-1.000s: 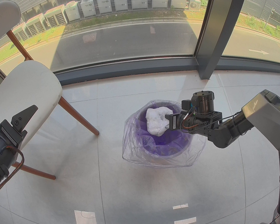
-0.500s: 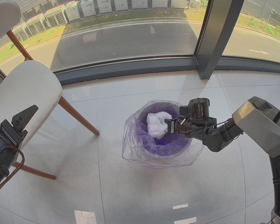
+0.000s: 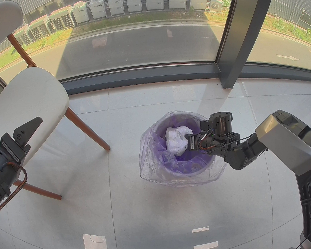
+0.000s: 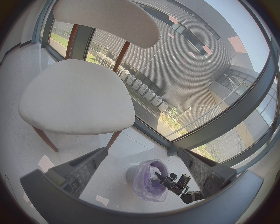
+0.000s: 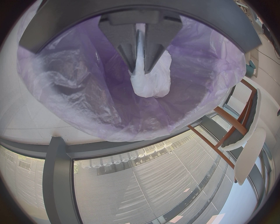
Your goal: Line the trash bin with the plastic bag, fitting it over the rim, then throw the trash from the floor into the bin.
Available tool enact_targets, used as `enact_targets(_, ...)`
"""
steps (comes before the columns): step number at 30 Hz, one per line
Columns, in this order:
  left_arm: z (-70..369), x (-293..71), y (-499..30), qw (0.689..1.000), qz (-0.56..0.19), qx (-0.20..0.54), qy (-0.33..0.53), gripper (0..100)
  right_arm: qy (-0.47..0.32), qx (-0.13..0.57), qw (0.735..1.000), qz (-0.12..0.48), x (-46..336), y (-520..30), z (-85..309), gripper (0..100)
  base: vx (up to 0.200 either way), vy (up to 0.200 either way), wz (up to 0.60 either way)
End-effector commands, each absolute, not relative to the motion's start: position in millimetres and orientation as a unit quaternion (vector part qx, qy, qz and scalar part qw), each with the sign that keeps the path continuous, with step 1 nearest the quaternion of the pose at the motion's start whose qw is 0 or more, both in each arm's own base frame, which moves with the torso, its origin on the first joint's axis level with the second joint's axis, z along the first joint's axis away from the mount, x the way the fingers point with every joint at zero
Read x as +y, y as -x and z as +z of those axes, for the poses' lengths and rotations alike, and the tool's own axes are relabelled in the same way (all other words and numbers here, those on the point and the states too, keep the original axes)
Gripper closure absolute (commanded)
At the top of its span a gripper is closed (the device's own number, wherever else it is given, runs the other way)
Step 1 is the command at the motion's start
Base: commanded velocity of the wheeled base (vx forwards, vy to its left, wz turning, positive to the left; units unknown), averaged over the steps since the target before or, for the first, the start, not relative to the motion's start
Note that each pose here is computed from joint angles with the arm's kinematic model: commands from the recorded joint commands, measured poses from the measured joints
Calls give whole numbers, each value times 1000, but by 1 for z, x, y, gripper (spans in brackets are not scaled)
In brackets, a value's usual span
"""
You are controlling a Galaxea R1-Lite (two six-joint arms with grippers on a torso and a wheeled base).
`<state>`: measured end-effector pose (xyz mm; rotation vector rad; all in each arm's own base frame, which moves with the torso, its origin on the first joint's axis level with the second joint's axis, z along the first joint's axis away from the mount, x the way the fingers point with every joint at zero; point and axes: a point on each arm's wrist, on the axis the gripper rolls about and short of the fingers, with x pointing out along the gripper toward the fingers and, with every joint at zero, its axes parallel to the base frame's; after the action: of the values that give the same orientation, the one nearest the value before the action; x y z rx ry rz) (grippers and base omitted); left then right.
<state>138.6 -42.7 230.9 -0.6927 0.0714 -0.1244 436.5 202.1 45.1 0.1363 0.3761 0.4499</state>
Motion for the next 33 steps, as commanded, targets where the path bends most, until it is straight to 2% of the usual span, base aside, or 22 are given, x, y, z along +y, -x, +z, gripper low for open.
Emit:
enact_targets(1, 230, -43, -139, 938, -60, 36, 339, 0, -67, 189, 954, 221, 202, -437, 42, 100, 0, 0, 0)
enact_targets(2, 230, -43, -139, 938, -60, 36, 339, 0, -67, 189, 954, 221, 202, -437, 42, 100, 0, 0, 0)
enact_targets(3, 230, -43, -139, 938, -60, 36, 339, 0, -67, 189, 954, 221, 202, -437, 42, 0, 0, 0, 0)
enact_targets(18, 231, -40, -139, 939, -51, 32, 340, 0, -71, 168, 958, 222, 206, -434, 58, 0, 0, 0, 0)
enact_targets(23, 231, -40, -138, 939, -52, 31, 339, 0, -89, 137, 962, 217, 203, -420, 99, 0, 0, 0, 0)
enact_targets(28, 235, -36, -132, 944, -51, 13, 325, 0, -128, 108, 967, 193, 180, -377, 157, 0, 0, 0, 0)
enact_targets(29, 235, -35, -131, 944, -50, 12, 325, 0, -130, 107, 967, 192, 179, -375, 160, 0, 0, 0, 0)
enact_targets(30, 236, -28, -129, 945, -32, 0, 326, 0, -148, 97, 967, 181, 164, -351, 181, 0, 0, 0, 0)
enact_targets(33, 230, -24, -123, 946, -20, -1, 323, 0, -154, 71, 972, 165, 132, -316, 212, 0, 0, 0, 0)
